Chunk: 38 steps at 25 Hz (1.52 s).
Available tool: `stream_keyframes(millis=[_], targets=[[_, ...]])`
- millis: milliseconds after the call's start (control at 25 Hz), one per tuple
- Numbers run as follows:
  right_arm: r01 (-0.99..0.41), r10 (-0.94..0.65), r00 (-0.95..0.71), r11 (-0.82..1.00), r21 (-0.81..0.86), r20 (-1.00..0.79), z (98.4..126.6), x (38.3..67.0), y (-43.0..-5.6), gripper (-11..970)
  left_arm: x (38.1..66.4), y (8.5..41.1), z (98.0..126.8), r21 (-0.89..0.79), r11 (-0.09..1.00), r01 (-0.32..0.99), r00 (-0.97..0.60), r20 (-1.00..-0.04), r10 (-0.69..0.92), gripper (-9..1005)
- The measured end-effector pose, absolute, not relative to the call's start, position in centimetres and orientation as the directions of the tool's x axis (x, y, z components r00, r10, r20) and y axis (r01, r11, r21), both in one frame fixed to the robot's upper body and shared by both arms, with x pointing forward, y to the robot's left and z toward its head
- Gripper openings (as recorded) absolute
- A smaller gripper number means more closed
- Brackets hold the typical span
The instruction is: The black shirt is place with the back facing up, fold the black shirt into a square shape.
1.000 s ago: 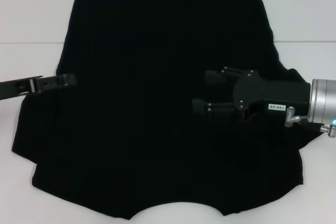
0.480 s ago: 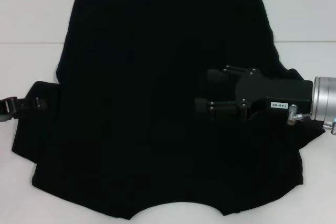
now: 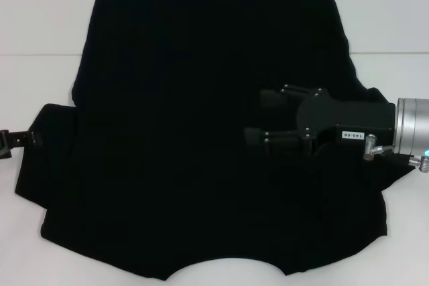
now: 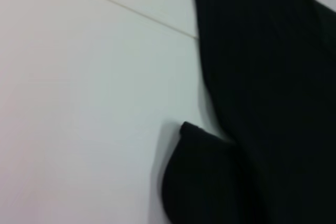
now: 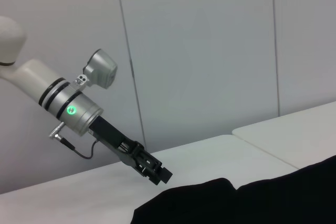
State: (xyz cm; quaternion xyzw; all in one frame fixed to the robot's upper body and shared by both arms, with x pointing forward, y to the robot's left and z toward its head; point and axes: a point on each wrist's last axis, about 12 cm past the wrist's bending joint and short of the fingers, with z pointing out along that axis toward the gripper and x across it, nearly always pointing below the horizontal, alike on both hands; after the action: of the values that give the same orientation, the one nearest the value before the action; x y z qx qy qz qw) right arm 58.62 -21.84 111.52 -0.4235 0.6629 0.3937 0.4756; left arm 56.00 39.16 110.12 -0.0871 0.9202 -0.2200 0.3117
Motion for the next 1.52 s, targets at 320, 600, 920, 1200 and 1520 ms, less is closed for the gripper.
stream_keyframes(millis=[320, 600, 920, 1200, 1520], targets=[[-0.936, -0.180, -0.193, 0.328, 0.126, -0.964, 111.4, 58.5, -21.7, 925, 56.3, 38.4, 109.7, -0.411, 0.911, 0.020, -0.808, -0.543, -0.227, 814], [-0.936, -0.178, -0.193, 0.328, 0.127, -0.965, 111.4, 58.5, -21.6, 926, 56.7, 38.2, 109.4, -0.389, 0.921, 0.018, -0.807, -0.550, -0.216, 813], [-0.935, -0.177, -0.196, 0.329, 0.130, -0.964, 111.3, 58.5, -21.7, 926, 56.6, 38.1, 109.0, -0.393, 0.920, 0.015, -0.813, -0.540, -0.217, 813], [-0.936, -0.178, -0.194, 0.329, 0.127, -0.965, 111.3, 58.4, -21.7, 926, 56.5, 37.9, 108.7, -0.394, 0.919, 0.023, -0.818, -0.536, -0.209, 814], [-0.935, -0.177, -0.193, 0.331, 0.126, -0.965, 111.3, 58.4, -21.7, 927, 56.5, 37.8, 108.7, -0.396, 0.918, 0.027, -0.820, -0.533, -0.206, 807]])
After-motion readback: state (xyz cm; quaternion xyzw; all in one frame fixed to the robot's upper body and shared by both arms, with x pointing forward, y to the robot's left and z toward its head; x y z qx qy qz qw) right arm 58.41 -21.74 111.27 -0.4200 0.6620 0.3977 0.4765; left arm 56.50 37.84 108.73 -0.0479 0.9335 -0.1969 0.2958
